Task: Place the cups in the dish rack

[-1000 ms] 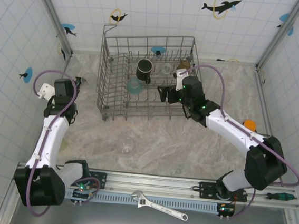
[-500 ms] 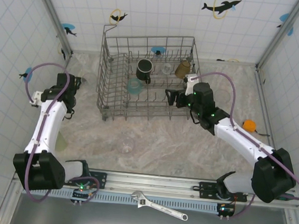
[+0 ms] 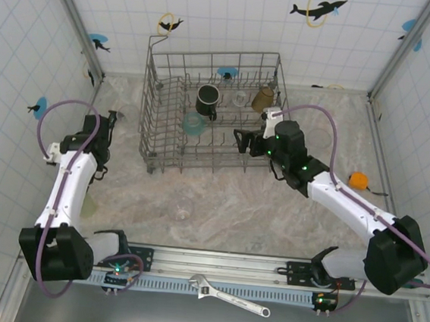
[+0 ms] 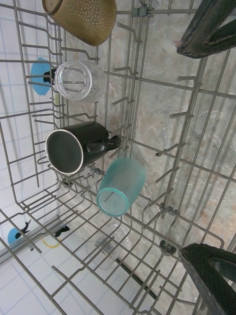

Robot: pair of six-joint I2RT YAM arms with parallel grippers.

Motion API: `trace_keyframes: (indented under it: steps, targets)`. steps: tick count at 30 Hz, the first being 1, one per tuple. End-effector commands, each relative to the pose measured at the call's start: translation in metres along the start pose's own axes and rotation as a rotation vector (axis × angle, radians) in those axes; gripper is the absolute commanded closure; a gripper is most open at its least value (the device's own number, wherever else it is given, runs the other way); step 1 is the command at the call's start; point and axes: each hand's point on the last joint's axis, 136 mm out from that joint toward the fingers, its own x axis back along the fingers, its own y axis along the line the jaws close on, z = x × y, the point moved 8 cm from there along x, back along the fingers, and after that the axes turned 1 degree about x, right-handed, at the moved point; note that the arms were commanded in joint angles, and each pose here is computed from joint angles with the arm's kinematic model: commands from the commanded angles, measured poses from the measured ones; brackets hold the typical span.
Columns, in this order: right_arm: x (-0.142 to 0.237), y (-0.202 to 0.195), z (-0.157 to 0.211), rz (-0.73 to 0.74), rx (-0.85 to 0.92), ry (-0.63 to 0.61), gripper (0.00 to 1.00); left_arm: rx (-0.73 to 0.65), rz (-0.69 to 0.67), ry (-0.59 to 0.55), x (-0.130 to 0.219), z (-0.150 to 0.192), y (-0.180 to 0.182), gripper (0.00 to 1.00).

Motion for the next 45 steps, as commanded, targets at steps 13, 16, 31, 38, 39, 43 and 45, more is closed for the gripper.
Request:
trace_keyframes:
  steps: [13,16,31,38,39,43,45]
  targets:
    - [0.012,0.007,-0.001,0.023,0.024,-0.028,0.00,-0.003,-0.078,0.039,-0.020,0.008,0.027,0.03]
    - [0.012,0.006,0.002,0.024,0.023,-0.022,0.00,-0.002,-0.076,0.057,-0.026,0.011,0.028,0.04]
    - [0.007,0.007,0.003,0.025,0.016,-0.012,0.00,0.021,-0.081,0.119,-0.051,0.016,0.039,0.34]
    - [0.006,0.008,0.004,0.025,0.015,-0.011,0.00,0.032,-0.087,0.134,-0.059,0.017,0.043,0.49]
    - [0.006,0.009,0.004,0.024,0.015,-0.011,0.00,0.034,-0.084,0.134,-0.059,0.017,0.042,0.51]
    - [0.005,0.009,0.002,0.027,0.016,-0.015,0.00,0.034,-0.083,0.136,-0.062,0.017,0.042,0.58]
    - [0.004,0.009,0.002,0.027,0.016,-0.014,0.00,0.033,-0.085,0.136,-0.063,0.017,0.041,0.63]
